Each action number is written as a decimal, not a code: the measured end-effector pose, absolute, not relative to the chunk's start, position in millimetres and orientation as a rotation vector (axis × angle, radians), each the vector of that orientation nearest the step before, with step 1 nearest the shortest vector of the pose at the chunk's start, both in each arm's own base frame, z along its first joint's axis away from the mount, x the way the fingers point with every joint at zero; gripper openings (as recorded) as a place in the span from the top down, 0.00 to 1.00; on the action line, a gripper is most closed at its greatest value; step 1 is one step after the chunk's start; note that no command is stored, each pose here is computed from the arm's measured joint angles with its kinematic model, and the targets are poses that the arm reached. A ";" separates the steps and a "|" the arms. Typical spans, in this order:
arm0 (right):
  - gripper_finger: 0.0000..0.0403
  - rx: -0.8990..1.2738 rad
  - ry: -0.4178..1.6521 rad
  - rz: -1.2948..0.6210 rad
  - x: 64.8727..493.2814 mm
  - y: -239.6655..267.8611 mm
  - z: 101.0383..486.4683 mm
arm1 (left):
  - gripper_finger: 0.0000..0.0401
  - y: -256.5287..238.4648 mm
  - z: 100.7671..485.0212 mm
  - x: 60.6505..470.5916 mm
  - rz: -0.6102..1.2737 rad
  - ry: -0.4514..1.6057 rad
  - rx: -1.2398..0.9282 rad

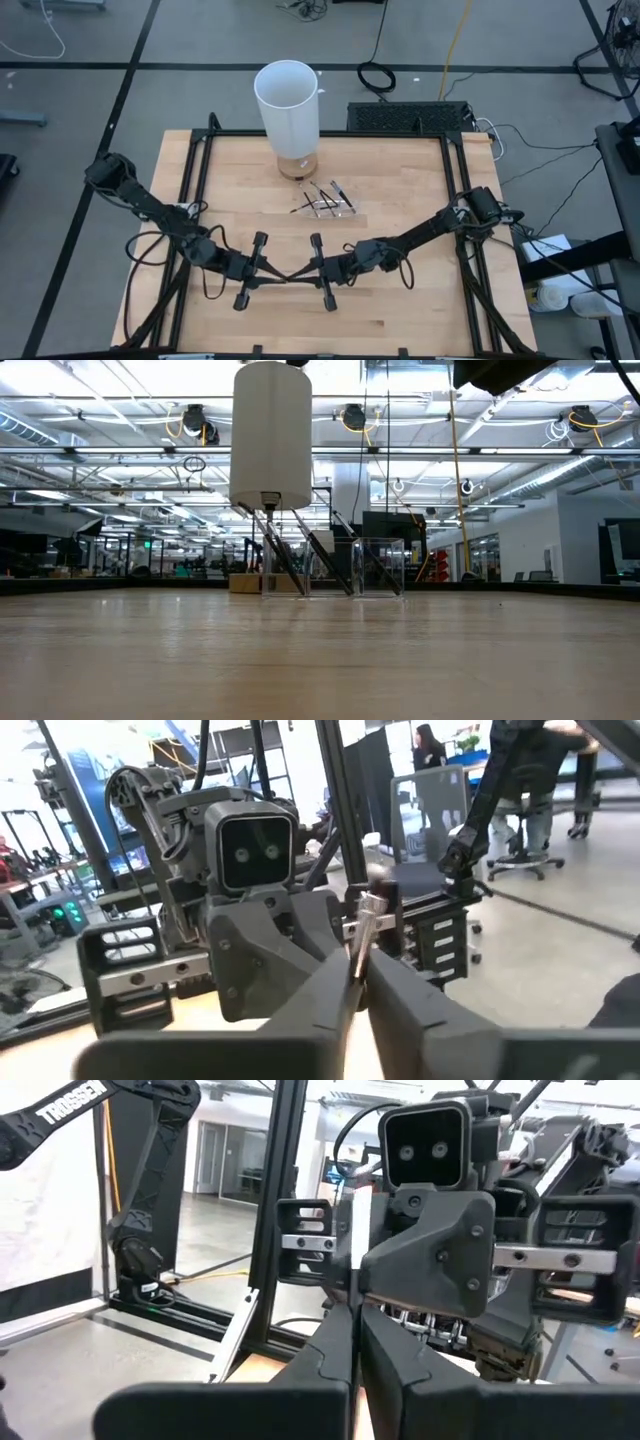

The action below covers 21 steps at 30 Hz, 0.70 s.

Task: Pick & Place Makeup Supplies
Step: Put the makeup brush into the transparent organizer

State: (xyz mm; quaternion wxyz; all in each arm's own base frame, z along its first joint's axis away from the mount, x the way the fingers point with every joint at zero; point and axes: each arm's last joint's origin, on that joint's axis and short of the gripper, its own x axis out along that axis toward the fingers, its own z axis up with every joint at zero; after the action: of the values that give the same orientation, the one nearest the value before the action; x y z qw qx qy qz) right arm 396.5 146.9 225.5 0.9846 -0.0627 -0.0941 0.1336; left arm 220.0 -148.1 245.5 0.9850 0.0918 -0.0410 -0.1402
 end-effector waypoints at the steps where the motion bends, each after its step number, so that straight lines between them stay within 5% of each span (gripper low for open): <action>1: 1.00 -0.126 -0.188 0.268 396.5 146.9 225.4 | 0.95 -148.0 245.2 219.9 -0.282 -0.080 0.190; 13: 0.99 -0.100 -0.138 0.236 397.8 144.7 221.5 | 0.98 -147.5 244.0 220.2 -0.261 -0.067 0.210; 21: 0.73 -0.143 0.157 0.032 393.4 143.0 198.6 | 0.98 -125.8 253.4 226.2 -0.084 -0.084 0.185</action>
State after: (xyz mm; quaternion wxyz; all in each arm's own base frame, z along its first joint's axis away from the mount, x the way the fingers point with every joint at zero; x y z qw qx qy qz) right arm 393.4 143.0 198.6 0.9943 -0.0712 0.0781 0.0161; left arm 226.2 -125.8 253.4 0.9940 0.0925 -0.0419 -0.0417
